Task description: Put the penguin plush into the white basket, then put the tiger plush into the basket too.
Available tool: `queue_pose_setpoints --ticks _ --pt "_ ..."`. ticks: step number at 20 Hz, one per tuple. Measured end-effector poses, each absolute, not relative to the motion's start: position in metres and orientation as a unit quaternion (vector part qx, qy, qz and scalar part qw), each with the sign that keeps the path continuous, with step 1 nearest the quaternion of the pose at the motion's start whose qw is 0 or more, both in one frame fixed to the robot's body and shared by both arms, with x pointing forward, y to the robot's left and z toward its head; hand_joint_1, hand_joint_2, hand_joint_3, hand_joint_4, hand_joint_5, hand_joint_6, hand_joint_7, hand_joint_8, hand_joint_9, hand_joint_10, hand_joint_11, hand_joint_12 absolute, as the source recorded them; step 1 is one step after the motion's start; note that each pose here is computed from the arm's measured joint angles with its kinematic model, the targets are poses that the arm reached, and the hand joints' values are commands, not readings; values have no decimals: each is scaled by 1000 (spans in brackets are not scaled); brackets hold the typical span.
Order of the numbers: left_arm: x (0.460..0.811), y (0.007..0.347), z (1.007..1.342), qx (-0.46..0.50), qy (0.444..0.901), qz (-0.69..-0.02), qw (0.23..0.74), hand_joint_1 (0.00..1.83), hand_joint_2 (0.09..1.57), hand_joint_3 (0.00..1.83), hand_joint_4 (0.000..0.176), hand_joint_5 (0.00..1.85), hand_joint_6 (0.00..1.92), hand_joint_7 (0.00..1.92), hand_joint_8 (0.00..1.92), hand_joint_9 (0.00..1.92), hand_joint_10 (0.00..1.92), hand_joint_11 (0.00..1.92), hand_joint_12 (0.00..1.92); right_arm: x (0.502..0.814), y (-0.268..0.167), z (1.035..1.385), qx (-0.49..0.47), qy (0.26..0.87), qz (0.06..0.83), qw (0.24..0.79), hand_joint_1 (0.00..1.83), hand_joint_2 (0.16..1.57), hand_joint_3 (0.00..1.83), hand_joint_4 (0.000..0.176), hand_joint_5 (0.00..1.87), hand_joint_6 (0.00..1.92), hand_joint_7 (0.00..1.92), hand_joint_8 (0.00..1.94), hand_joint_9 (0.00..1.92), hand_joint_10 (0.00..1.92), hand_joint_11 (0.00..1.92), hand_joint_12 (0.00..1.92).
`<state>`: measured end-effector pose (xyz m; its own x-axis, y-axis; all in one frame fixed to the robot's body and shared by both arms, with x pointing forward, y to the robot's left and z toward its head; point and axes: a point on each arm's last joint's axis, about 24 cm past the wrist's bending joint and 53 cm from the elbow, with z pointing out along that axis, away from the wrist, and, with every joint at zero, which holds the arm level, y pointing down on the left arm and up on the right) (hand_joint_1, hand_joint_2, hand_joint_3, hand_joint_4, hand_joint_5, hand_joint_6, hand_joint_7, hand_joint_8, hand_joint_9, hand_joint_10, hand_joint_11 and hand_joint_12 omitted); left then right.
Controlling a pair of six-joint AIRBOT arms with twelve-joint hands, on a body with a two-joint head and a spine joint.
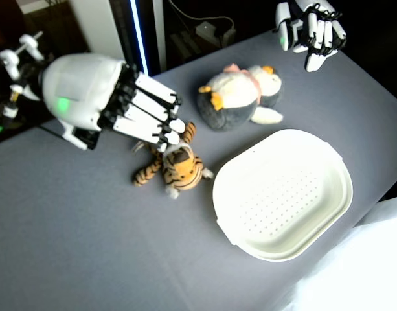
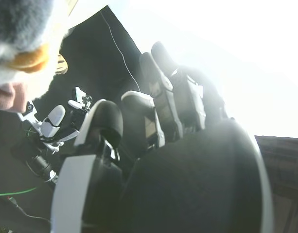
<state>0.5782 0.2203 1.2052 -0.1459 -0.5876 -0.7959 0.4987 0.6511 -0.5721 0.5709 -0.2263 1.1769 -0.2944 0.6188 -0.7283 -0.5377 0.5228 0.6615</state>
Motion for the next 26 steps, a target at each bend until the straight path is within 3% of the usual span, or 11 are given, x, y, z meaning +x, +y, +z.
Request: queue_pose_setpoints --ticks 4,6,10,14,16,17,18,19,20,24,26 --pt "577 215 1194 -21 655 -409 635 633 766 0 176 22 0 20 2 81 2 0 266 571 -226 1180 33 636 489 596 646 1202 5 51 464 0 293 1 267 3 41 683" --pt "577 207 1182 -5 675 -405 617 671 671 3 176 0 0 0 0 7 0 0 182 572 -226 1181 33 634 490 597 632 1209 5 29 476 4 301 4 279 7 52 686" --pt "589 199 1155 15 717 -382 582 791 645 0 176 0 0 28 0 85 2 0 286 573 -226 1184 31 630 492 600 644 1229 7 46 456 0 280 0 261 0 32 672" --pt "597 172 1121 50 755 -372 537 720 677 4 176 69 4 203 9 305 20 119 387 573 -226 1184 30 631 492 600 628 1237 6 38 483 8 296 5 294 12 74 694" --pt "597 167 1103 61 774 -360 518 718 757 0 134 308 3 405 6 477 5 171 644 573 -226 1184 30 631 492 600 661 1237 3 35 484 5 284 0 283 4 63 690" --pt "598 168 1095 60 781 -353 512 844 858 9 54 545 24 624 73 688 112 197 1100 573 -226 1184 31 631 491 600 672 1234 1 28 496 8 292 3 302 11 91 701" --pt "601 170 1095 52 781 -350 515 1085 1056 5 0 894 775 645 1072 591 1256 343 1681 574 -226 1184 30 631 491 600 686 1231 0 28 499 7 289 2 303 9 90 701" --pt "604 171 1098 53 778 -348 521 1196 1179 4 0 902 825 714 1508 566 1568 359 1791 573 -226 1184 30 631 492 600 694 1233 0 23 505 8 298 5 321 15 119 713" --pt "607 173 1104 42 771 -353 528 1224 1193 0 0 951 789 731 1563 622 1514 471 1698 573 -225 1184 29 630 492 599 696 1230 0 22 511 9 307 7 331 17 128 718" --pt "605 182 1136 57 748 -351 561 1186 1081 0 0 1061 821 803 1441 825 1738 795 1799 574 -226 1184 31 631 491 600 719 1231 0 8 520 7 304 3 345 14 162 734" --pt "611 191 1167 54 716 -357 597 1244 1157 0 0 1025 662 807 1511 755 1749 767 1905 574 -226 1184 31 630 491 600 707 1232 0 0 524 5 316 5 359 15 168 732"
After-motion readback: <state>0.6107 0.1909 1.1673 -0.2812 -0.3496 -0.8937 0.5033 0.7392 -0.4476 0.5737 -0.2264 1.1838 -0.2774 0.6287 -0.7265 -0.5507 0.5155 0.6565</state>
